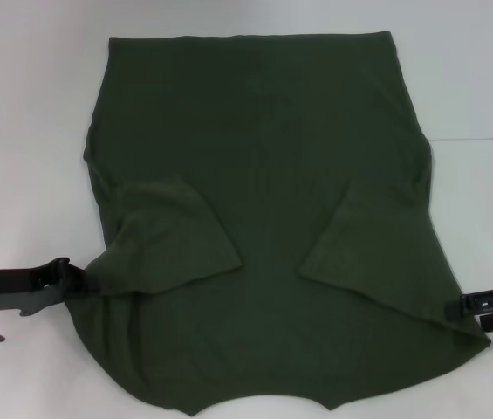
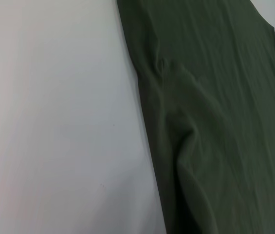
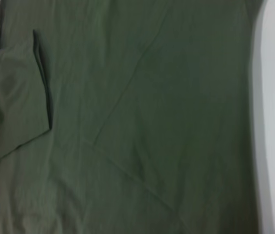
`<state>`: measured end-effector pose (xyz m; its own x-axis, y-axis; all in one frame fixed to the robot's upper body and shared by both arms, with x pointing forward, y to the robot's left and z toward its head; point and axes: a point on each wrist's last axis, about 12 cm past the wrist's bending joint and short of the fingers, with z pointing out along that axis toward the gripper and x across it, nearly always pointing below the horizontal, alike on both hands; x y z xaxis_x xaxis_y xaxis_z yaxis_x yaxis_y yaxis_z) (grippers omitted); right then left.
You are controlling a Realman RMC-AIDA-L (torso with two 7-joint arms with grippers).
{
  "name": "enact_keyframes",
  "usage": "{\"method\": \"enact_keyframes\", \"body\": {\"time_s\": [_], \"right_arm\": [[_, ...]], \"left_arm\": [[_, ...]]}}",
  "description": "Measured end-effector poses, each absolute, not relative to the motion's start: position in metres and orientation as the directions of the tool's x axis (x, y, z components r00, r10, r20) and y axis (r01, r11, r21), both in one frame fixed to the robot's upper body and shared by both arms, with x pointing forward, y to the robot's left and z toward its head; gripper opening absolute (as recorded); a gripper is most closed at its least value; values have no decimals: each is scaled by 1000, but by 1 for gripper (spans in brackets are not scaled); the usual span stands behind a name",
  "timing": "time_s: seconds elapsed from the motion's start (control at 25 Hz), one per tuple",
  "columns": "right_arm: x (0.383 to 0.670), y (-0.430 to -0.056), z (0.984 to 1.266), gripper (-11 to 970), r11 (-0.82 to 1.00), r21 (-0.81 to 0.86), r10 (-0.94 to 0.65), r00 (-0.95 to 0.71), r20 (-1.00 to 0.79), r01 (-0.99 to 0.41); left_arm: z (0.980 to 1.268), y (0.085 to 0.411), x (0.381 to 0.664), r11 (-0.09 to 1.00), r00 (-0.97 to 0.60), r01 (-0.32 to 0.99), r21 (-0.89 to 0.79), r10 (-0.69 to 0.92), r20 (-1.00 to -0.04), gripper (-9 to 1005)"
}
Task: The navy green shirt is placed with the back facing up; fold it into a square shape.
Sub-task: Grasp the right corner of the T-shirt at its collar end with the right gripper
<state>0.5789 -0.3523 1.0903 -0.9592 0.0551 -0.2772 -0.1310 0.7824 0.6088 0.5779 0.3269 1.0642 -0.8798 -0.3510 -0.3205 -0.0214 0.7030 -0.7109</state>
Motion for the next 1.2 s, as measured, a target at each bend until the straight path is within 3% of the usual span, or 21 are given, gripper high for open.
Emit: {"method": "enact_keyframes", "body": {"time_s": [1.2], "right_arm": [[581, -334, 1083, 899, 754, 637, 54, -950, -308, -163]], "left_arm": [[1066, 326, 578, 691, -878, -18, -723, -357, -320, 7]]}}
